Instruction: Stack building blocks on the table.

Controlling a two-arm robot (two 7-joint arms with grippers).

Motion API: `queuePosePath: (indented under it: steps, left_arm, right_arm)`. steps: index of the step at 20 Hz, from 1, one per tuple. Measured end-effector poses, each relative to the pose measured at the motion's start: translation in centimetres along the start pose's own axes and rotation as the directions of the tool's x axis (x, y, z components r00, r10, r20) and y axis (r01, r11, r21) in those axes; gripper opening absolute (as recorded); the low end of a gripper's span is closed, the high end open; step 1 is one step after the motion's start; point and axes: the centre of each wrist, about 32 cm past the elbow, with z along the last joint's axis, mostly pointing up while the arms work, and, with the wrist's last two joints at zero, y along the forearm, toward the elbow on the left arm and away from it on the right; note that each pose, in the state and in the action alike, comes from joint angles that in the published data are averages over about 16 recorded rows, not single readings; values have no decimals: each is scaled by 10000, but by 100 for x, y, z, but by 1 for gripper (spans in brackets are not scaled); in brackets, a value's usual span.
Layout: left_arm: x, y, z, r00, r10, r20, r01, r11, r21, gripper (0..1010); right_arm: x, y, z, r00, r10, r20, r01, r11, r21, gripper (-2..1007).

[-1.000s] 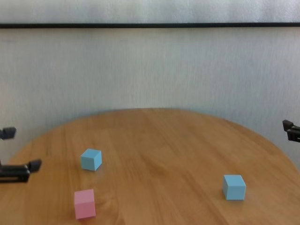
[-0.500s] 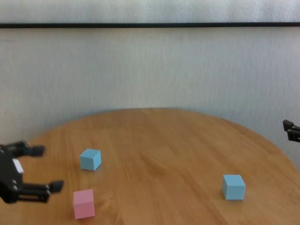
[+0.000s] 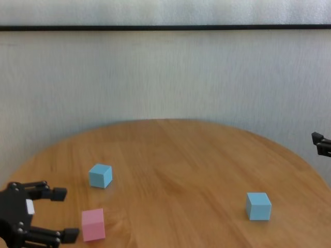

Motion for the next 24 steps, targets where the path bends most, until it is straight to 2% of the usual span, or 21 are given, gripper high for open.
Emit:
queuePosePath:
  steps: [5, 9, 24]
  left_arm:
    - [45, -80, -38, 9985, -523, -138, 524, 9986, 101, 1002]
    - [65, -144, -61, 9972, -730, -158, 732, 9972, 144, 1002]
    - [97, -253, -116, 9965, -826, -143, 827, 9965, 67, 1002]
  right_arm:
    - [0, 0, 0, 10000, 0, 0, 0, 10000, 0, 1005]
    - [0, 0, 0, 10000, 0, 0, 0, 10000, 0, 1005]
    - [0, 0, 0, 10000, 0, 0, 0, 10000, 0, 1005]
